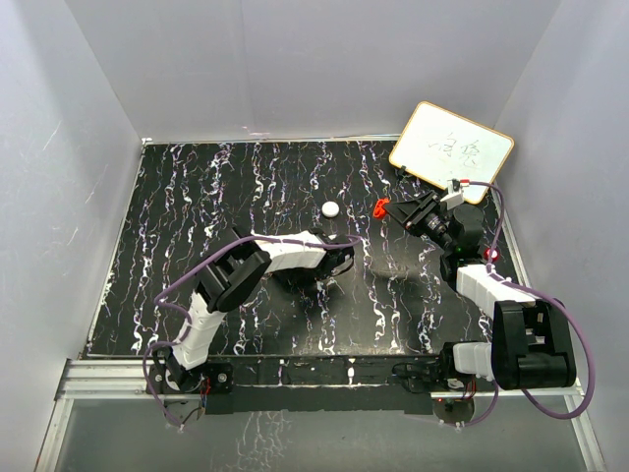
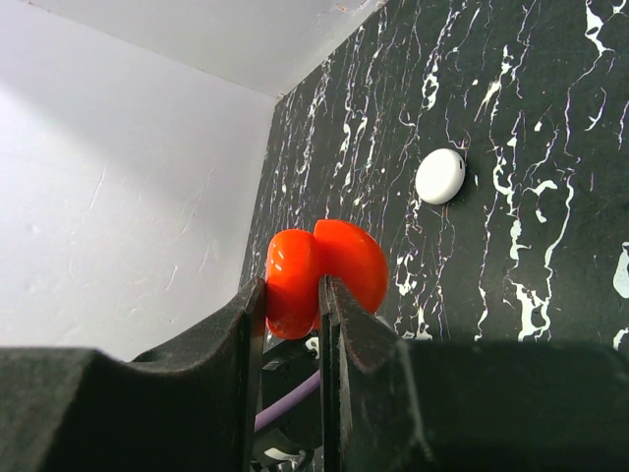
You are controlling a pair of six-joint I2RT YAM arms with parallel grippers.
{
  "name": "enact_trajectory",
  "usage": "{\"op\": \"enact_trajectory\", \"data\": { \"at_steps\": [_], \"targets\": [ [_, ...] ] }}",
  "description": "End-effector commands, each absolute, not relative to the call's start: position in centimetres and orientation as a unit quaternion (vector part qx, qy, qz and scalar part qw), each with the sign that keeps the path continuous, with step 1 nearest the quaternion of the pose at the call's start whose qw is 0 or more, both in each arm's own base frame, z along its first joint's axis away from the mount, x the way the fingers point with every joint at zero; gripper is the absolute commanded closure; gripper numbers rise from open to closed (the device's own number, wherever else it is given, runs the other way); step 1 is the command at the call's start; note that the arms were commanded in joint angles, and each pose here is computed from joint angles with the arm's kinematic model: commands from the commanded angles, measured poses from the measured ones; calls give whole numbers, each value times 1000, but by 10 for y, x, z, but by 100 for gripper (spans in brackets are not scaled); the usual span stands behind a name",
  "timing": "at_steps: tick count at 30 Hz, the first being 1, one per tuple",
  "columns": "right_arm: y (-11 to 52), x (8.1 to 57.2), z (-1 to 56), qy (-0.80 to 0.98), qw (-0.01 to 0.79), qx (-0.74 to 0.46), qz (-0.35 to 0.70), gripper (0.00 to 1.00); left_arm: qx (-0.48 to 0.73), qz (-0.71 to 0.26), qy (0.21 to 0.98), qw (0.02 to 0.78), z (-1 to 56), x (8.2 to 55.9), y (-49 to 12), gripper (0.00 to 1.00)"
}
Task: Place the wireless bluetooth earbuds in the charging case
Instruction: Place the earbud at the center of the board.
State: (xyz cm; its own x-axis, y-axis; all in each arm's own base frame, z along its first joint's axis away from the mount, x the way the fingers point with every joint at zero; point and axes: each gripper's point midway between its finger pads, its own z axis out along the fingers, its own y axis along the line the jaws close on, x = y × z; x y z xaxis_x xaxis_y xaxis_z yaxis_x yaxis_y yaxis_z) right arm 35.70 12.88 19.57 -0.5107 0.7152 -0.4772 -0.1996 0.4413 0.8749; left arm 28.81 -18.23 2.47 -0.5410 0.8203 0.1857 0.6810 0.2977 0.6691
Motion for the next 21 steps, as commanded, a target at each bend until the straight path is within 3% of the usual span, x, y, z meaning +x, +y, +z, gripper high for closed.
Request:
{"op": "enact_trajectory", "data": {
  "at_steps": [1, 11, 21],
  "targets": [
    [128, 359, 224, 691, 494, 155, 505, 100, 479, 356, 799, 77, 27, 286, -182, 83],
    [127, 359, 224, 691, 495, 155, 504, 100, 480, 349, 802, 76, 26, 285, -185, 72],
    [127, 359, 223, 691, 494, 156, 504, 100, 473, 346, 805, 91, 32, 290, -190, 71]
  ]
}}
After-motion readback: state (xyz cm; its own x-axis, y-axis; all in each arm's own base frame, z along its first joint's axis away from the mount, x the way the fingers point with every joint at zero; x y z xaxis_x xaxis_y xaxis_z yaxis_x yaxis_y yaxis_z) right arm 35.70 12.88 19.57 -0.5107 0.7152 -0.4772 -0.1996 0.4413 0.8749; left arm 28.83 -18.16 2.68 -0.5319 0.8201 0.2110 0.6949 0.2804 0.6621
